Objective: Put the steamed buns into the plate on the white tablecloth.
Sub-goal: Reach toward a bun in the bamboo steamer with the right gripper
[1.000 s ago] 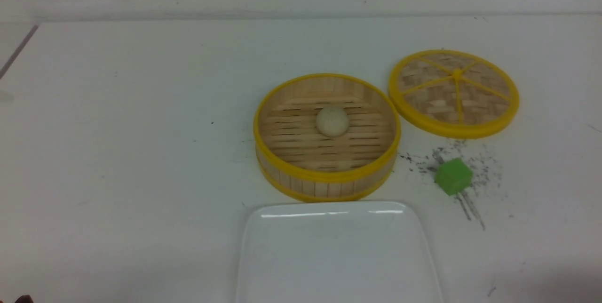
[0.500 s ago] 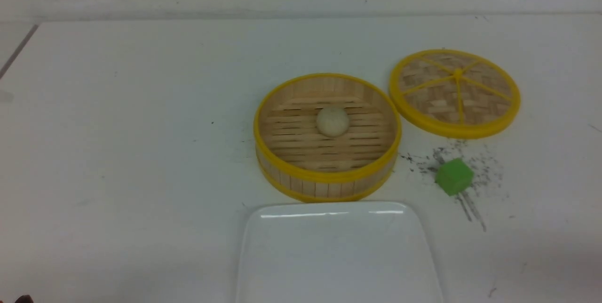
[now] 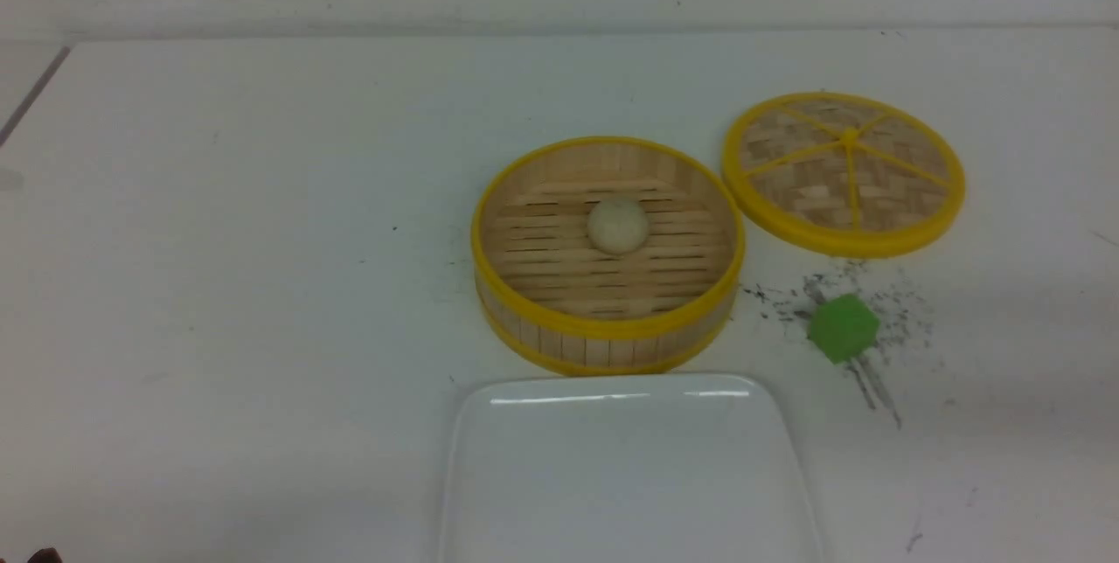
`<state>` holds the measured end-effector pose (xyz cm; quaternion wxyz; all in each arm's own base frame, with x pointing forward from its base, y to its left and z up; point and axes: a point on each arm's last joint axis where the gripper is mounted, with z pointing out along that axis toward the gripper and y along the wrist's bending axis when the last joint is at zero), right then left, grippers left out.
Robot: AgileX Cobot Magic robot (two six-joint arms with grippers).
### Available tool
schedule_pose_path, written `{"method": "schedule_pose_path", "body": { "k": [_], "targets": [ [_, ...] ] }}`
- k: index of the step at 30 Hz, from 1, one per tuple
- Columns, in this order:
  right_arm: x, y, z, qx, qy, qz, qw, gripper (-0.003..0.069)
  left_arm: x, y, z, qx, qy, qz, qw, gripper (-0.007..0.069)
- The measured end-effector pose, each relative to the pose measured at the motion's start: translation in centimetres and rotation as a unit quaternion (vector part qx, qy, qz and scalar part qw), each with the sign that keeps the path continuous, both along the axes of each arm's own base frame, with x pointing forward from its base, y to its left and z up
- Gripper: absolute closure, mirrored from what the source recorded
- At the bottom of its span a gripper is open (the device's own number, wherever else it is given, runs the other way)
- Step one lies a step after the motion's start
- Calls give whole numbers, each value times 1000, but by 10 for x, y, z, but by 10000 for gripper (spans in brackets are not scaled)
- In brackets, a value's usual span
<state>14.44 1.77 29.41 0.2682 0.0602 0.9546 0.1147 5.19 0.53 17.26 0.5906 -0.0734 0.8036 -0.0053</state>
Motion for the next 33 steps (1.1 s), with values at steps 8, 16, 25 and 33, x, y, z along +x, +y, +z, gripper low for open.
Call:
{"method": "schedule_pose_path", "body": {
  "k": [8, 16, 25, 33],
  "targets": [
    [74, 53, 12, 105, -29, 207, 972, 551, 0, 0, 0, 0, 0, 0, 1000, 384],
    [157, 136, -9, 38, 15, 307, 951, 492, 0, 0, 0, 0, 0, 0, 1000, 384],
    [241, 201, -33, -62, -4, 308, 949, 270, 0, 0, 0, 0, 0, 0, 1000, 384],
    [288, 219, -71, -86, -25, 279, 956, 151, 0, 0, 0, 0, 0, 0, 1000, 384]
  ]
}}
